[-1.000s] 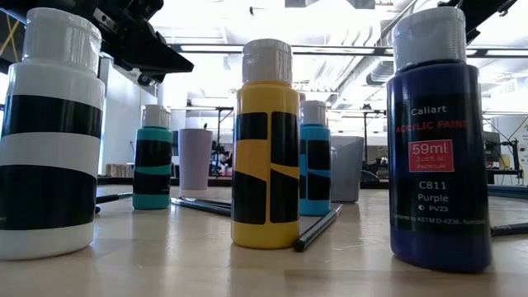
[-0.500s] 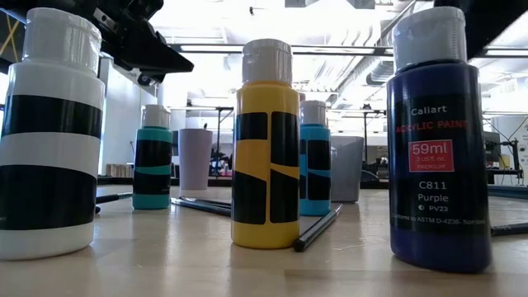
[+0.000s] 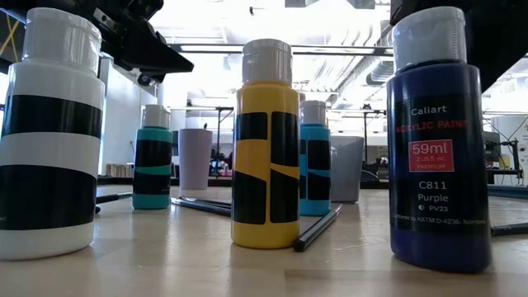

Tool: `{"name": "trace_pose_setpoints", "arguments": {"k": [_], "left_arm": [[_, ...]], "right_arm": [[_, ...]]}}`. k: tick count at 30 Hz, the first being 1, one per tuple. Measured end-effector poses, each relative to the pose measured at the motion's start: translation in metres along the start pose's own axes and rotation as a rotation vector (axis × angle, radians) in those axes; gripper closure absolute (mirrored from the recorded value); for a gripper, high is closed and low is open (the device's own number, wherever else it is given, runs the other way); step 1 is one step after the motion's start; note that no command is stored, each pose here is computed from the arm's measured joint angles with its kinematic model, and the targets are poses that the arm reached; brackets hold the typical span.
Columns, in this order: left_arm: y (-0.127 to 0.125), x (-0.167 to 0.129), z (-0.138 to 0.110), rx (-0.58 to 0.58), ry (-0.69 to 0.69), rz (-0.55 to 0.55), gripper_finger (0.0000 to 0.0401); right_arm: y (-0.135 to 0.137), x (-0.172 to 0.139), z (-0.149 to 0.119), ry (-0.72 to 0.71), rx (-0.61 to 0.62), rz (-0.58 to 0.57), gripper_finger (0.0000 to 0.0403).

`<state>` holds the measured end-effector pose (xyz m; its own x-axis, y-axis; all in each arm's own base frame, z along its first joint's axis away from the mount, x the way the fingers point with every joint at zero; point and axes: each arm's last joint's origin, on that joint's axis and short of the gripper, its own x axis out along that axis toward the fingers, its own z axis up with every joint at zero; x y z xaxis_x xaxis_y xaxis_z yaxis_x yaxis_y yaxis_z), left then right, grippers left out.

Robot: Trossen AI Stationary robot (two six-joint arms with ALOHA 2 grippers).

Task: Pick & Place Paint Supplies
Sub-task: Put the red paint bottle into the black bin

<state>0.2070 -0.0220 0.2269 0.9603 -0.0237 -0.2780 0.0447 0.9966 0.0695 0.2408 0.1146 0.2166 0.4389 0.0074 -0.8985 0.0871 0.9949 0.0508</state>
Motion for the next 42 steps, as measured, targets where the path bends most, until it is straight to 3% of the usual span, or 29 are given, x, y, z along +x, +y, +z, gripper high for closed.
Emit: {"name": "trace_pose_setpoints", "arguments": {"k": [9,29,42], "left_arm": [[-0.0001,0.0001,-0.0001,0.0,0.0,-0.001,0.0401],[0.0,0.0001,-0.0001,0.0,0.001,0.0,0.0401],[-0.0001,0.0001,-0.0001,0.0,0.001,-0.001,0.0401]], "right_arm": [[0.0002,0.0035,0.0015,-0.011,-0.002,-0.017,0.019],[0.0002,0.0037,0.0013,-0.007,0.005,-0.014,0.0285],[0.0002,0.0036,0.0013,-0.007,0.005,-0.014,0.0289]]}}
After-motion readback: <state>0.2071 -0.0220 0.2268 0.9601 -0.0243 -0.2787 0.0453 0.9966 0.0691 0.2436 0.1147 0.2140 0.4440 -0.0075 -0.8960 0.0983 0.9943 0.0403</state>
